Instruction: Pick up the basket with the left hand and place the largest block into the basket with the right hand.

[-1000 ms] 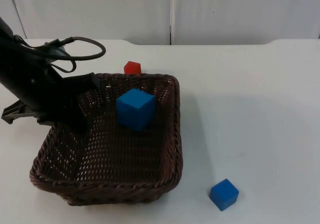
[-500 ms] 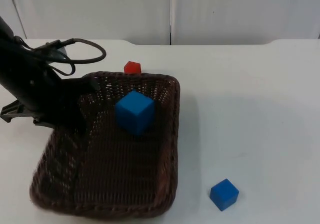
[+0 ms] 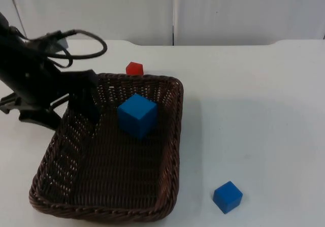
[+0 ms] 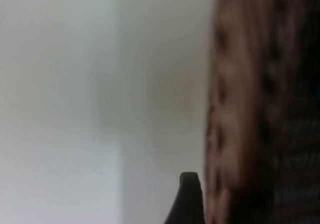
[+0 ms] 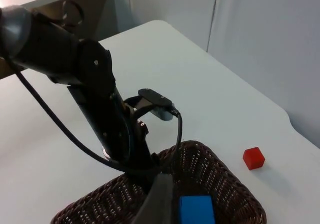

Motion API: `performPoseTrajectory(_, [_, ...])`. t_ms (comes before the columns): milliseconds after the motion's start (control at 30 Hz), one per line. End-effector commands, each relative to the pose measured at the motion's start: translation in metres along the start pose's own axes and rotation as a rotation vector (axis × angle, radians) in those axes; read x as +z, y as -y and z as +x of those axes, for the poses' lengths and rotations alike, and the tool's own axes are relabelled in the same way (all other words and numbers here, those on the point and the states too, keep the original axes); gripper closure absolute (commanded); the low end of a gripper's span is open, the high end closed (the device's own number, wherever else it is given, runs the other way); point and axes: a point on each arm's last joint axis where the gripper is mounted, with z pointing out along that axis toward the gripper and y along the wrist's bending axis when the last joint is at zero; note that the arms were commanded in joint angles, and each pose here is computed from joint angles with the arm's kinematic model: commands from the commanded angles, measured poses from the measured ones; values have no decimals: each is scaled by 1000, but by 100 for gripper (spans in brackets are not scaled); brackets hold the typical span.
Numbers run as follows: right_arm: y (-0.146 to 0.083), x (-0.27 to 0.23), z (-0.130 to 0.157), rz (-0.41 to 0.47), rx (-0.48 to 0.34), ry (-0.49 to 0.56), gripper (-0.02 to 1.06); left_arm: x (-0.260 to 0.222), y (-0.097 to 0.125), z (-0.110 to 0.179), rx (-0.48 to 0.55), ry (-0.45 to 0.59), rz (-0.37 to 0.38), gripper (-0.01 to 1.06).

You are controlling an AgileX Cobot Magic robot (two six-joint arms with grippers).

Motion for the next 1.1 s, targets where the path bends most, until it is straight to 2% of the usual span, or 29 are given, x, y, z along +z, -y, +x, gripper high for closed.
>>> performPoseTrajectory(0, [-1, -2, -2, 5, -15, 24, 26, -15, 6, -1, 26, 17, 16, 37])
performPoseTrajectory(233, [0, -2, -4, 11, -15, 44, 26, -64, 28, -1, 102, 130, 41, 37])
performPoseTrajectory(600, [0, -2, -4, 12, -15, 49, 26, -137, 57, 13, 194, 295, 77, 37])
performPoseTrajectory(933, [-1, -2, -2, 1, -7, 23, 26, -191, 78, 40, 307, 399, 105, 37])
performPoseTrajectory(1067, [-2, -2, 1, -9, -6, -9, 26, -217, 87, 55, 362, 473, 103, 37])
